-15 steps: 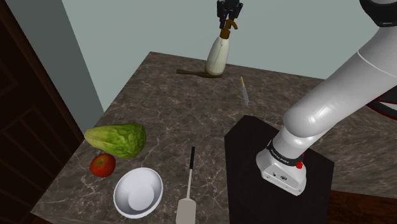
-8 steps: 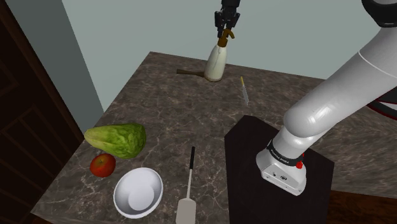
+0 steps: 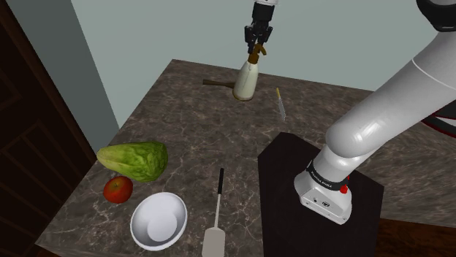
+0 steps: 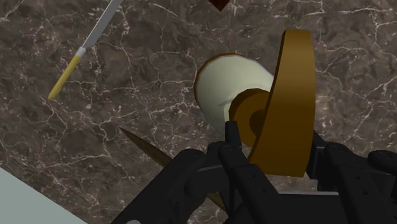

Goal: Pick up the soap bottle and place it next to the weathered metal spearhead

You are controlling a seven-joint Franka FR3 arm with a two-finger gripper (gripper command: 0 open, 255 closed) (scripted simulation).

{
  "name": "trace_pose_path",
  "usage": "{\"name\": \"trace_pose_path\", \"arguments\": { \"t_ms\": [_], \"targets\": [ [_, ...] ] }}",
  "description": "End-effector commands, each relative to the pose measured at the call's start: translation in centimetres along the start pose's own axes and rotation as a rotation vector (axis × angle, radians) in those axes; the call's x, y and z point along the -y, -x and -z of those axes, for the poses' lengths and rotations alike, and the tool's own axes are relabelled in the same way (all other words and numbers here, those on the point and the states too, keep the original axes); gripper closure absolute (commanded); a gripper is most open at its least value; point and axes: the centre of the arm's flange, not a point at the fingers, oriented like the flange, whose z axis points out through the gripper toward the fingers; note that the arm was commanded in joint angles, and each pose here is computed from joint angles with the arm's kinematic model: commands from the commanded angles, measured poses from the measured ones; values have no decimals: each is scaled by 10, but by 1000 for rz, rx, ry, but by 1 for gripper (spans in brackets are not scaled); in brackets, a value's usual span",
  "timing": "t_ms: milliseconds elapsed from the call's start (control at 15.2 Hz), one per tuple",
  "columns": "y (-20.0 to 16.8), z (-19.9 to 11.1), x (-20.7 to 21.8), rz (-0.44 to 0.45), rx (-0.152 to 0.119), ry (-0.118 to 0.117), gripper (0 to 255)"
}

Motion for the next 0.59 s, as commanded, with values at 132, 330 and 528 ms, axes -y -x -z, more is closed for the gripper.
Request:
{"name": "trace_pose_path", "arguments": {
  "t_ms": [132, 330, 528],
  "targets": [
    [-1, -21, 0, 0, -1, 0, 255],
    [-2, -37, -1, 0, -1, 0, 255],
    [-2, -53, -1, 0, -1, 0, 255]
  ]
}}
